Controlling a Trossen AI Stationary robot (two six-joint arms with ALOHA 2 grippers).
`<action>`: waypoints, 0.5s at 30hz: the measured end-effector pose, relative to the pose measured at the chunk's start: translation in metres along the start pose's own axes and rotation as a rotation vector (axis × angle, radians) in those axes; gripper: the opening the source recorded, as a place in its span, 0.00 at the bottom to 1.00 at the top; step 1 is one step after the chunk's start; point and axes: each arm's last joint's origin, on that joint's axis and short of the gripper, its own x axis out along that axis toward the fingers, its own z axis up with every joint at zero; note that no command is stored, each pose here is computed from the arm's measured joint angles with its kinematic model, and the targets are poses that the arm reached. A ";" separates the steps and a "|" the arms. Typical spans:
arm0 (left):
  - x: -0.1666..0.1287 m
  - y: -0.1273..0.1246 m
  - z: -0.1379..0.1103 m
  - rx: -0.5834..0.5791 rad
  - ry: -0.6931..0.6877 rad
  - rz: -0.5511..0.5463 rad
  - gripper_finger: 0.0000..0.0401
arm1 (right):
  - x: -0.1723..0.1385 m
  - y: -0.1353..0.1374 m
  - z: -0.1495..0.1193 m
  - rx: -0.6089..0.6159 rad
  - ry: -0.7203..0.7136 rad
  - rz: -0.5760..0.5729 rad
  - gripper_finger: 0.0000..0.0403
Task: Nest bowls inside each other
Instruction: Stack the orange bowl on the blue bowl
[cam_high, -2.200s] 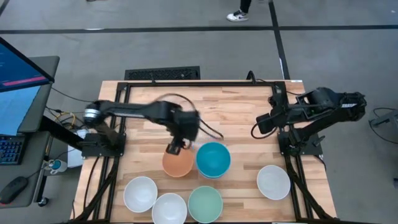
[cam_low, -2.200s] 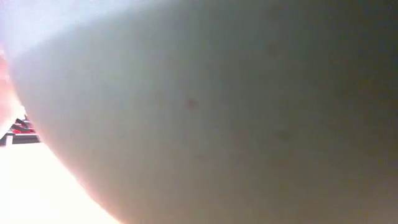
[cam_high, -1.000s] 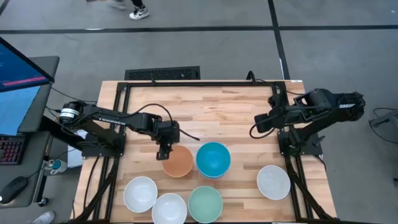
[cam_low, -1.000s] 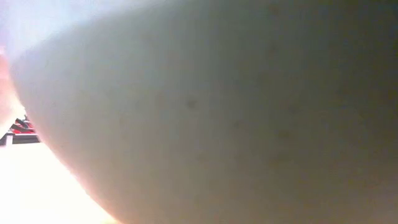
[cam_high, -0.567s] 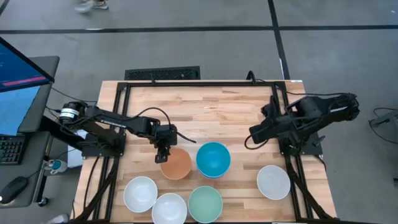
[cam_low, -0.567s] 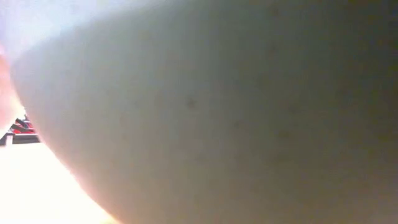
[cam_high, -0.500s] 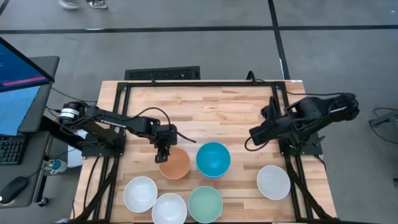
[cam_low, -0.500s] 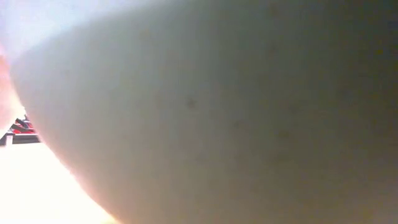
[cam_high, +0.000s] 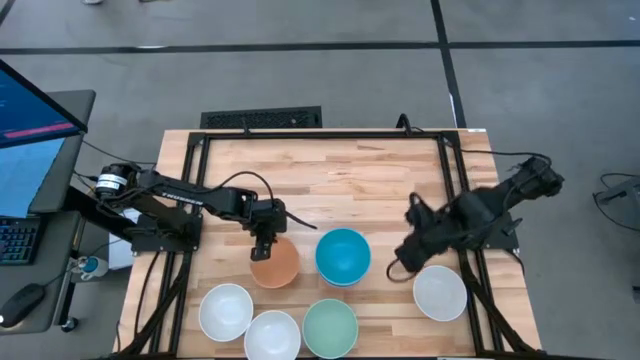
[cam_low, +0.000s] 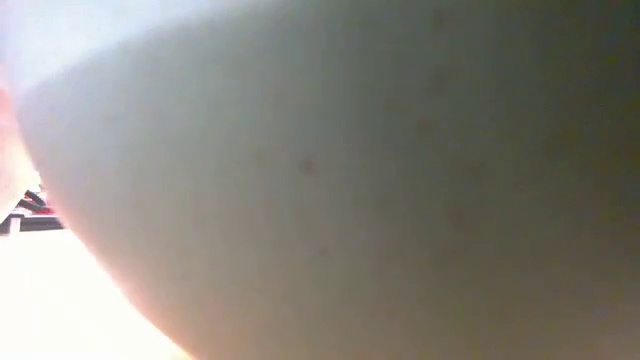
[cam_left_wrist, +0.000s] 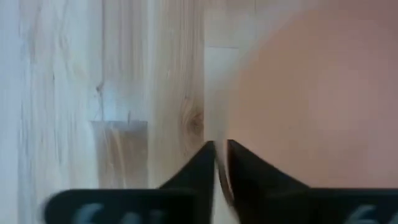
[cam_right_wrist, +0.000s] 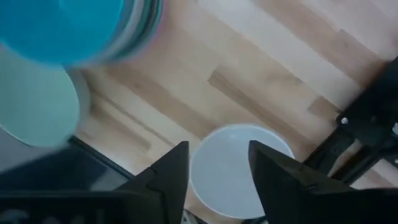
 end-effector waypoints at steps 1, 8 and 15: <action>0.000 0.000 0.000 0.006 0.000 0.001 0.03 | 0.004 0.004 -0.005 -0.020 0.008 -0.014 0.48; -0.001 0.003 -0.003 0.045 0.028 0.005 0.01 | 0.027 0.010 -0.055 -0.113 0.115 -0.113 0.28; -0.011 0.005 -0.003 0.066 0.100 0.007 0.00 | 0.051 -0.027 -0.111 0.113 0.144 -0.295 0.13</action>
